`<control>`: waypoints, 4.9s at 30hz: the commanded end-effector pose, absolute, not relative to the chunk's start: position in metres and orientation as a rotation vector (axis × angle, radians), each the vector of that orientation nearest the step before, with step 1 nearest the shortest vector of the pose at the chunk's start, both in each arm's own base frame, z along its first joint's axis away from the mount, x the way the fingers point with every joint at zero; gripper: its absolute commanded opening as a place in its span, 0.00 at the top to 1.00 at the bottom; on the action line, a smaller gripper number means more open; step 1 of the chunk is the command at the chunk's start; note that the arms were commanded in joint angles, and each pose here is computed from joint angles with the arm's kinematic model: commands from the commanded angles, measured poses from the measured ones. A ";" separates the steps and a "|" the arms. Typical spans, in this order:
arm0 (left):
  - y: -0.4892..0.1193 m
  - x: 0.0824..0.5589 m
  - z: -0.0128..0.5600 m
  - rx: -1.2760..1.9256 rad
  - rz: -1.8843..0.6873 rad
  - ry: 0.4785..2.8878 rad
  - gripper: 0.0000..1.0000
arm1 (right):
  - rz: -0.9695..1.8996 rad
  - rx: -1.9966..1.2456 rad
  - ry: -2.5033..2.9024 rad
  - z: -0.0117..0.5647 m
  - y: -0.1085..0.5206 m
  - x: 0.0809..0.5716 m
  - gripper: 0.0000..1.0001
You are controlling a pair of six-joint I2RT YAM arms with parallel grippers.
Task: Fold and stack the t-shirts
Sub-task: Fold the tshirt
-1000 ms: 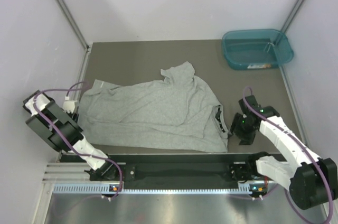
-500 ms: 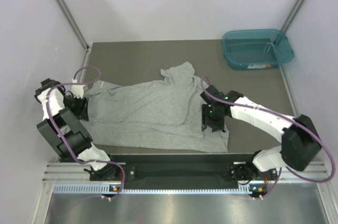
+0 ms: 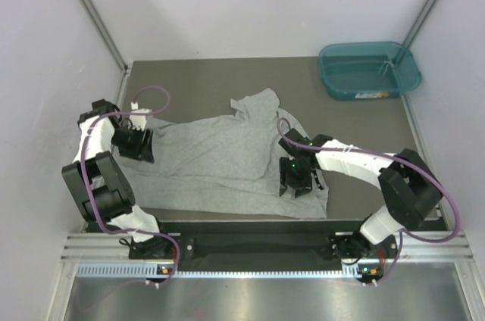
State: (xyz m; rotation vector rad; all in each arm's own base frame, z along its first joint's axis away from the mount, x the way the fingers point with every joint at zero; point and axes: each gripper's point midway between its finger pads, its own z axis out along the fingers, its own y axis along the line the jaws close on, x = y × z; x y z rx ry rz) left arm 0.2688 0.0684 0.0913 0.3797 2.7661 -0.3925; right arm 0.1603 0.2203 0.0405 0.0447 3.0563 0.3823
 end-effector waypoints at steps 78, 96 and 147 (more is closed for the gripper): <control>0.196 0.431 0.096 -0.238 -0.062 2.437 0.35 | 0.355 0.135 2.379 0.126 0.242 0.545 0.41; 0.169 0.476 0.055 -0.109 -0.317 2.437 0.35 | 0.645 0.211 2.382 0.062 0.279 0.589 1.00; 0.182 0.466 0.141 -0.083 -0.183 2.179 1.00 | 0.744 0.052 2.164 0.210 0.257 0.529 1.00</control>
